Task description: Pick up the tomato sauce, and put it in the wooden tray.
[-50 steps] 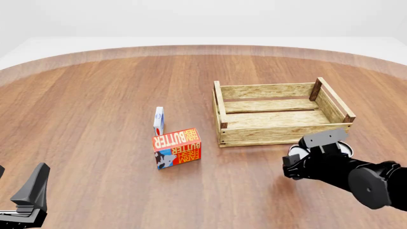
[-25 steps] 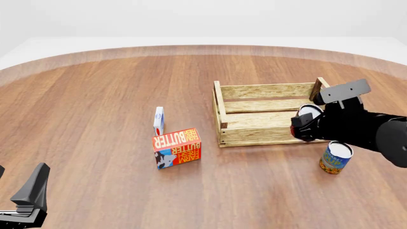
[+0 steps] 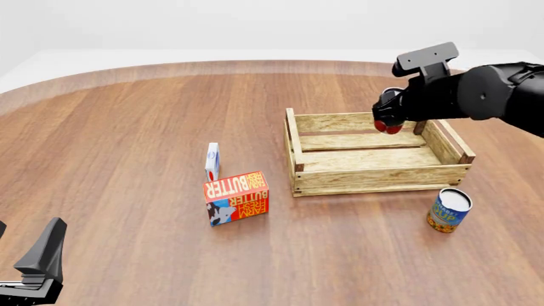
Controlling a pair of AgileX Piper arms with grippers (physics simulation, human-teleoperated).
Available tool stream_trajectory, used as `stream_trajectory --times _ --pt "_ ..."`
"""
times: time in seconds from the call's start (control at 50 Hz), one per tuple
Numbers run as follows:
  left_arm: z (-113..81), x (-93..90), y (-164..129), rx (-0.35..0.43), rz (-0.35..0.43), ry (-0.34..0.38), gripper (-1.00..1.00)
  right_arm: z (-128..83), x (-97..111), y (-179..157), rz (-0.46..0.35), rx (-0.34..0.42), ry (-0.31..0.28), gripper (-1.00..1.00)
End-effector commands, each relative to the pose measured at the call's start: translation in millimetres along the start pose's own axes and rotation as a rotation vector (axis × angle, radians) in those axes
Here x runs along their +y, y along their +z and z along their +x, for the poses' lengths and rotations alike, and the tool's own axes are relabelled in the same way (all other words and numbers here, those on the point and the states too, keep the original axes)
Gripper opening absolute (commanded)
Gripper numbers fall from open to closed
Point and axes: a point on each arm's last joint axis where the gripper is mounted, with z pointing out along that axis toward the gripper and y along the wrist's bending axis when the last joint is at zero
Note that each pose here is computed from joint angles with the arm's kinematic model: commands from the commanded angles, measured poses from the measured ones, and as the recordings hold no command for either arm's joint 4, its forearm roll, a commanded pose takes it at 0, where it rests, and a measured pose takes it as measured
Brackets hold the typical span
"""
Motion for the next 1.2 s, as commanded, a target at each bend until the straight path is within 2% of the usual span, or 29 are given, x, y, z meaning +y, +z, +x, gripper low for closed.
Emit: stream_trajectory --times 0.02,0.06,0.08,0.14,0.2,0.24,0.3,0.32,0.44,0.72,0.96,1.2 --pt "0.0 0.0 0.0 0.0 0.0 0.0 1.0 -16.2 -13.0 65.6 0.013 0.061 0.015 -1.0" --pt "0.0 0.0 0.0 0.0 0.0 0.0 1.0 -14.6 -16.9 68.6 0.02 0.065 0.009 -1.0" --pt "0.0 0.0 0.0 0.0 0.0 0.0 1.0 -8.8 -28.8 71.5 0.043 0.062 -0.025 -1.0" --pt "0.0 0.0 0.0 0.0 0.0 0.0 1.0 -4.8 -30.4 89.4 0.043 0.081 -0.008 -1.0" --pt "0.0 0.0 0.0 0.0 0.0 0.0 1.0 1.4 -26.8 110.7 0.032 0.107 0.006 -1.0" --pt "0.0 0.0 0.0 0.0 0.0 0.0 1.0 2.9 -17.5 126.6 0.012 0.135 0.026 -1.0" --pt "0.0 0.0 0.0 0.0 0.0 0.0 1.0 7.8 -20.6 136.0 0.016 0.143 0.025 -1.0" --pt "0.0 0.0 0.0 0.0 0.0 0.0 1.0 8.5 -14.6 141.9 0.005 0.154 0.037 -1.0" --pt "0.0 0.0 0.0 0.0 0.0 0.0 1.0 22.8 -8.1 159.8 -0.002 0.175 0.068 -1.0" --pt "0.0 0.0 0.0 0.0 0.0 0.0 1.0 33.5 -1.3 169.5 -0.011 0.194 0.086 -1.0" --pt "0.0 0.0 0.0 0.0 0.0 0.0 1.0 42.6 -5.1 174.1 -0.005 0.205 0.084 -1.0" --pt "0.0 0.0 0.0 0.0 0.0 0.0 1.0 60.8 5.7 186.3 -0.021 0.237 0.077 -1.0"
